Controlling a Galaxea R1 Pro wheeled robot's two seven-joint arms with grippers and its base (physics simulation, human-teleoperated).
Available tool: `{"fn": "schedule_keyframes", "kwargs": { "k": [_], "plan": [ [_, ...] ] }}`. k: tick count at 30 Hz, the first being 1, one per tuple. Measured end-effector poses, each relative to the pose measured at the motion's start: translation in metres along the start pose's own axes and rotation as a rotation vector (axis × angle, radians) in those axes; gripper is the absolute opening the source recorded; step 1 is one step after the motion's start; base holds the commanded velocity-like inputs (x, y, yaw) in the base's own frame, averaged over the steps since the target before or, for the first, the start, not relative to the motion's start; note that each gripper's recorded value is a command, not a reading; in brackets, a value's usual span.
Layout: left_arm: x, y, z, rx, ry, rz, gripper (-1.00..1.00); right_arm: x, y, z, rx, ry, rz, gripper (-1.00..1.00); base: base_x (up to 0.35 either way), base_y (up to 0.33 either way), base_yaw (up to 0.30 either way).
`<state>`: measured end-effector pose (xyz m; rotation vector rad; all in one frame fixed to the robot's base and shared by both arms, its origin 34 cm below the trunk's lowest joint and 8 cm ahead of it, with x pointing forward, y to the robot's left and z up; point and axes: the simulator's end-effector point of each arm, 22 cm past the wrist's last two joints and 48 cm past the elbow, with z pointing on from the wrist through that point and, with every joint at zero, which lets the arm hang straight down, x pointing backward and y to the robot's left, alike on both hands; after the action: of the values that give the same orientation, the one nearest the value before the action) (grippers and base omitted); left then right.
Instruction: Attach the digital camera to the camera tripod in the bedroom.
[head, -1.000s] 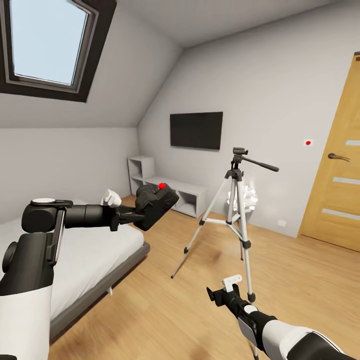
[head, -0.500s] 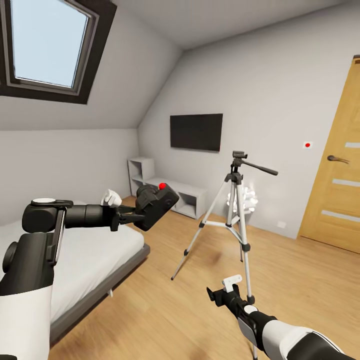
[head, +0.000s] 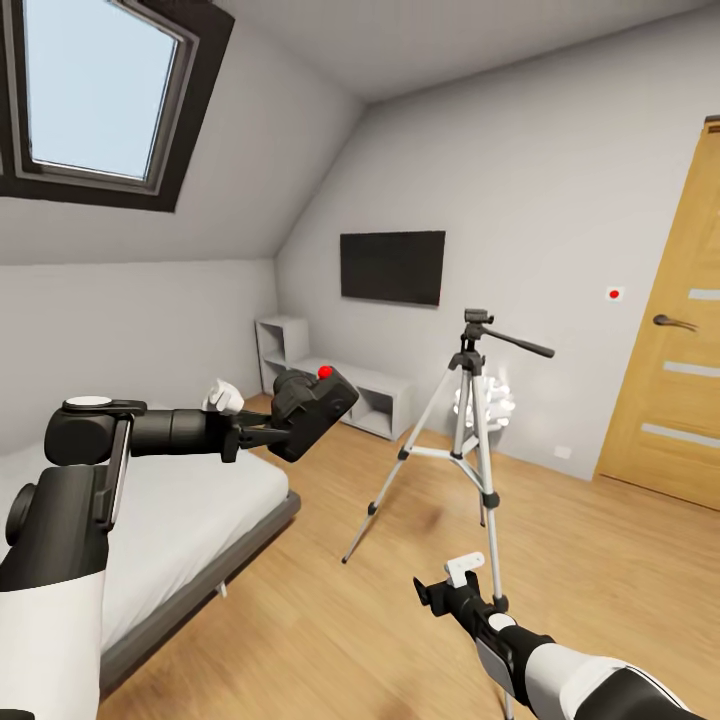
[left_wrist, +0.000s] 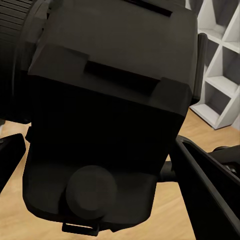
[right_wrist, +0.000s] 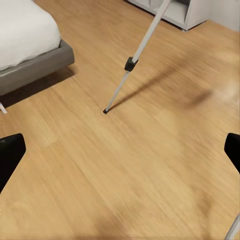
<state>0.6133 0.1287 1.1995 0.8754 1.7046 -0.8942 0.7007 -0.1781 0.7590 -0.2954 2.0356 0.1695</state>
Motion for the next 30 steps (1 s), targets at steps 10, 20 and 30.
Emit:
{"fn": "schedule_keyframes", "kwargs": {
  "k": [10, 20, 30],
  "plan": [
    [-0.013, -0.003, -0.004, 0.000, 0.001, 0.000, -1.00, -0.012, 0.001, -0.007, -0.001, 0.000, 0.001, 1.00, 0.000, 0.000, 0.000],
    [-0.026, -0.006, -0.007, 0.000, 0.001, 0.000, -1.00, -0.024, 0.002, -0.015, -0.002, 0.000, 0.001, 1.00, 0.000, 0.000, 0.000],
    [-0.038, -0.010, -0.011, 0.001, 0.001, -0.001, -1.00, -0.034, 0.002, -0.022, -0.002, 0.001, 0.001, 1.00, 0.000, 0.000, 0.000]
  ]
}}
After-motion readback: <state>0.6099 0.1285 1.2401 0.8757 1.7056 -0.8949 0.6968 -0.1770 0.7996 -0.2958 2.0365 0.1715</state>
